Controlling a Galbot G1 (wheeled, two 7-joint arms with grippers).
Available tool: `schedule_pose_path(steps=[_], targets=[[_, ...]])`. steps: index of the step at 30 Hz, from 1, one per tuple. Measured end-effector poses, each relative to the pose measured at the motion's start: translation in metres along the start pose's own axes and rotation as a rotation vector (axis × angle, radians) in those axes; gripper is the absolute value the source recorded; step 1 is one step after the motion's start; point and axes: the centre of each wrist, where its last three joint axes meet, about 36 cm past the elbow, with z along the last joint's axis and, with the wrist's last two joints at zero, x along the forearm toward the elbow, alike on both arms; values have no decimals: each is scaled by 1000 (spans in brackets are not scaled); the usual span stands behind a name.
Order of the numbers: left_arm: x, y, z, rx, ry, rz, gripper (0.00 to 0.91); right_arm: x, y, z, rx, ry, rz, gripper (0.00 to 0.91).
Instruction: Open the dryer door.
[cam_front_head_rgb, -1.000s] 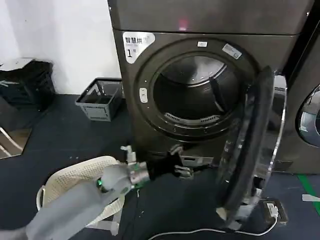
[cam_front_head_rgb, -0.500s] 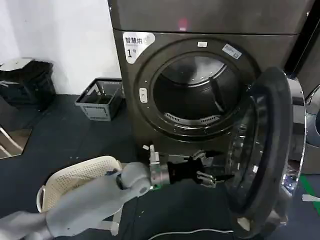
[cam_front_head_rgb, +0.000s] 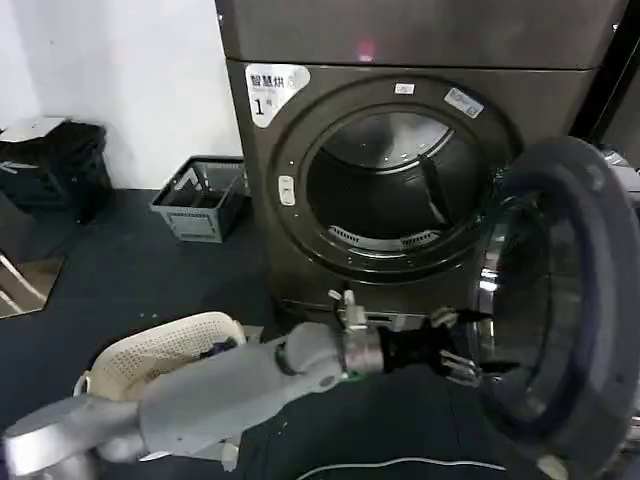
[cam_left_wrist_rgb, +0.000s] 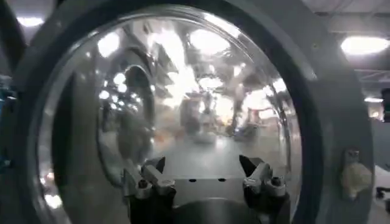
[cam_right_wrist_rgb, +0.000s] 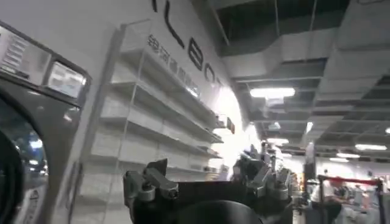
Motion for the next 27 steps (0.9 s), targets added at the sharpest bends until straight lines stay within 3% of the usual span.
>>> schedule_pose_path(steps=[8,27], targets=[[-39,8,-8,-38,21,42,907,7,-23,-10,76,7,46,907],[-122,20,-8,-148,6,13,907,10,-28,-11,90,0,41,907]])
